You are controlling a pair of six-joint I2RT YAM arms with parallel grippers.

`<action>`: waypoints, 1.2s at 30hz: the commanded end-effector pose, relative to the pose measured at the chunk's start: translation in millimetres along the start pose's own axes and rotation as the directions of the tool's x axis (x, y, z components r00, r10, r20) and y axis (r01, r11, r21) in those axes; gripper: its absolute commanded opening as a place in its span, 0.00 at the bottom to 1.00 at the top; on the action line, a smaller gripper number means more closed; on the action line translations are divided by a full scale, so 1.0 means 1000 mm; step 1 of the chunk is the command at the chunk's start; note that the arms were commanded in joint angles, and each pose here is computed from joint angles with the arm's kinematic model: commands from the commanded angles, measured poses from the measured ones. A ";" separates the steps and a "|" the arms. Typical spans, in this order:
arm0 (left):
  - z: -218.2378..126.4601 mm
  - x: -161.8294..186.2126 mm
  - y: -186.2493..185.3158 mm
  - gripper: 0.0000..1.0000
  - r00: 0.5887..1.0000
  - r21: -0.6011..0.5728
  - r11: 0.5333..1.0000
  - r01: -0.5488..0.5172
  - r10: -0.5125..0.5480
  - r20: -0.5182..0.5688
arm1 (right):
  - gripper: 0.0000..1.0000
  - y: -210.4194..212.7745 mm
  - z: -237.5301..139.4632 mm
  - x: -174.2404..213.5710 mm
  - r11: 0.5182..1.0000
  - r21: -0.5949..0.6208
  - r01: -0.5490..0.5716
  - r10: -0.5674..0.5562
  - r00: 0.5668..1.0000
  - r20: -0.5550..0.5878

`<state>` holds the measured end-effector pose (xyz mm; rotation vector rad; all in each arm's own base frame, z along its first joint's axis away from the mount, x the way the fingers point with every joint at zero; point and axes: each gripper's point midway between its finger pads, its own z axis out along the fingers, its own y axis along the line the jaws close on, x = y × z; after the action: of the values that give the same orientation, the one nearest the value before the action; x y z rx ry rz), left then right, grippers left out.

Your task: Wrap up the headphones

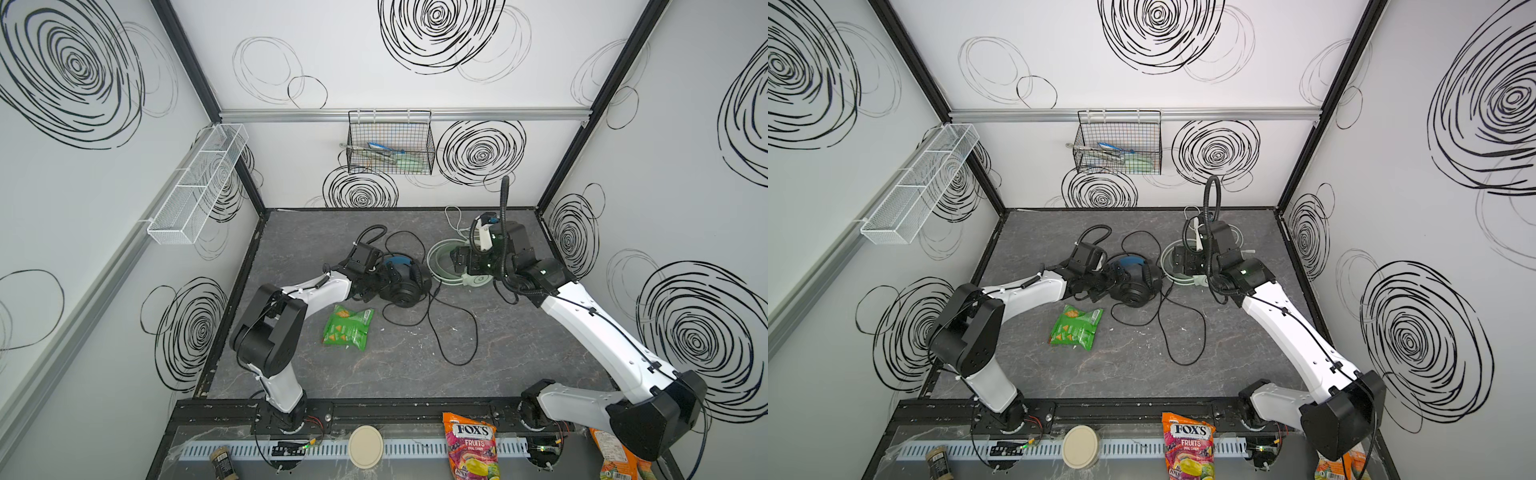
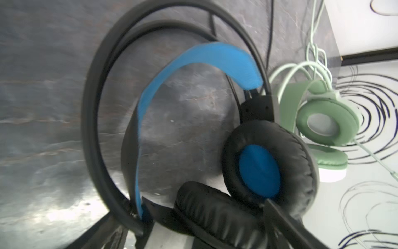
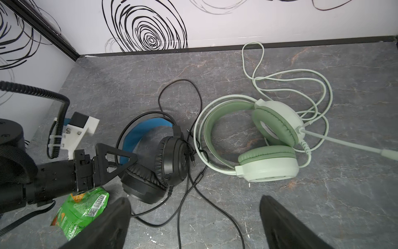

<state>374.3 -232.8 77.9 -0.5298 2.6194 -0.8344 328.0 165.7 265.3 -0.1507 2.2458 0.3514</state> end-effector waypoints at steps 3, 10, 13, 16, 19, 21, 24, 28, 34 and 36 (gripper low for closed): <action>-0.044 -0.044 0.003 0.87 0.962 -0.120 0.957 -0.265 0.270 0.026 | 0.97 -0.004 -0.013 -0.006 0.999 0.019 0.034 -0.035 0.999 0.041; -0.070 -0.102 0.026 0.96 0.900 -0.288 0.866 -0.409 0.434 0.027 | 0.97 0.001 -0.007 -0.001 0.999 -0.013 0.050 -0.049 0.998 0.030; -0.042 -0.108 0.020 0.96 0.890 -0.257 0.857 -0.446 0.456 -0.026 | 0.97 0.004 -0.006 -0.004 0.998 -0.025 0.051 -0.050 0.998 0.030; -0.019 -0.112 0.013 0.96 0.869 -0.266 0.831 -0.489 0.490 -0.068 | 0.97 0.003 -0.009 -0.007 0.998 -0.018 0.062 -0.061 0.997 0.039; -0.003 -0.110 0.011 0.96 0.854 -0.286 0.808 -0.515 0.510 -0.099 | 0.97 -0.002 -0.014 -0.007 0.997 0.002 0.071 -0.071 0.997 0.044; 0.006 -0.104 0.013 0.96 0.847 -0.283 0.800 -0.529 0.517 -0.121 | 0.97 -0.005 -0.017 -0.006 0.996 0.024 0.085 -0.086 0.995 0.043; 0.020 -0.096 0.023 0.96 0.834 -0.301 0.779 -0.550 0.524 -0.169 | 0.97 -0.009 -0.020 -0.005 0.994 0.046 0.098 -0.100 0.994 0.048; 0.041 -0.096 0.033 0.99 0.825 -0.348 0.748 -0.565 0.530 -0.198 | 0.97 -0.009 -0.018 -0.004 0.994 0.044 0.095 -0.097 0.994 0.049; 0.063 -0.107 0.045 0.89 0.817 -0.418 0.705 -0.572 0.531 -0.222 | 0.97 -0.008 -0.019 -0.009 0.994 0.046 0.103 -0.106 0.993 0.056; 0.067 -0.110 0.048 0.85 0.815 -0.427 0.698 -0.575 0.533 -0.227 | 0.97 -0.009 -0.021 -0.009 0.993 0.050 0.104 -0.107 0.992 0.062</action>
<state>481.5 -188.5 22.5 0.2020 2.8117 -0.0916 322.5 153.2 275.9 -0.2223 2.1925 0.2617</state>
